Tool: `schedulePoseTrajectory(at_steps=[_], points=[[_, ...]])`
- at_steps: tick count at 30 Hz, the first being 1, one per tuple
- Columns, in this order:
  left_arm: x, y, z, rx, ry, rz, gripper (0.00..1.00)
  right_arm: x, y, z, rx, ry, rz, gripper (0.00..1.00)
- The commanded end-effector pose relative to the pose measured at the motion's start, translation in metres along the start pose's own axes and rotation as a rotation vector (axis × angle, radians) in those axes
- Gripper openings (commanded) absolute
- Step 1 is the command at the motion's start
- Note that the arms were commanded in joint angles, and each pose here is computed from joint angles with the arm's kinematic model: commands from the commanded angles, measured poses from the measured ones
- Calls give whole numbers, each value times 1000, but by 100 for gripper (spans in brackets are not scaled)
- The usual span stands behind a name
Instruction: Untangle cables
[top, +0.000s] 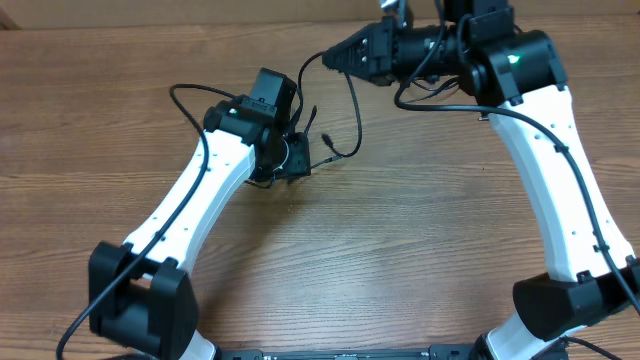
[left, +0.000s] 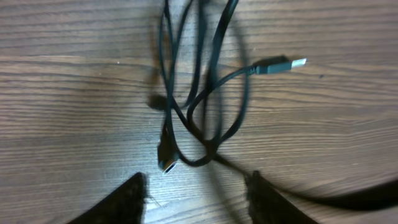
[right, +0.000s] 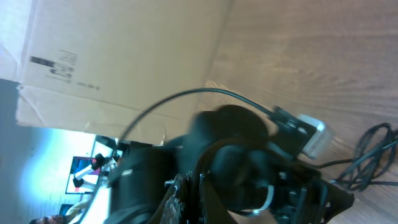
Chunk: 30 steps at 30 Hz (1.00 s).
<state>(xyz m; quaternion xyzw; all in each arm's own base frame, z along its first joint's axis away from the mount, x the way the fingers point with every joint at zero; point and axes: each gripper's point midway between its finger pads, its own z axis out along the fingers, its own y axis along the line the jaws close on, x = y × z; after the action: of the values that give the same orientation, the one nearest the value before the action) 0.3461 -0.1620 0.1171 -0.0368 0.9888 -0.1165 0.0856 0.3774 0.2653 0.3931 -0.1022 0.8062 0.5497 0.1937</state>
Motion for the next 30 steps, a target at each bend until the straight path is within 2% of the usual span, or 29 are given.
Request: schedulePoseTrajectory(at_steps=[1, 6, 10, 13, 16, 21, 23, 24, 28, 30], points=[[2, 5, 17, -32, 36, 20, 49, 2, 49, -34, -76, -53, -95, 4], [1, 9, 29, -53, 50, 17, 50, -6, 67, -58, -79, -124, -140, 4], [-6, 22, 29, -113, 19, -28, 31, -5, 81, -77, -81, -165, -176, 4], [-8, 27, 28, -117, 15, -86, 24, 1, 92, -85, -86, -176, -195, 4], [-5, 14, 25, -9, 55, -75, 12, 4, 98, -90, -86, -187, -207, 4], [-15, -20, -5, 316, 95, -26, 11, 8, 98, -91, -94, -169, -193, 4], [-26, -18, -19, 394, 85, -46, 17, 14, 102, -90, -122, -140, -191, 4], [-34, -13, -27, 452, 72, -45, 50, 20, 109, -91, -162, -106, -196, 4], [-34, -13, -42, 584, 79, -4, 75, 28, 116, -91, -208, -65, -202, 4], [-30, -19, -49, 645, 83, 47, 81, 28, 116, -91, -208, -65, -202, 4]])
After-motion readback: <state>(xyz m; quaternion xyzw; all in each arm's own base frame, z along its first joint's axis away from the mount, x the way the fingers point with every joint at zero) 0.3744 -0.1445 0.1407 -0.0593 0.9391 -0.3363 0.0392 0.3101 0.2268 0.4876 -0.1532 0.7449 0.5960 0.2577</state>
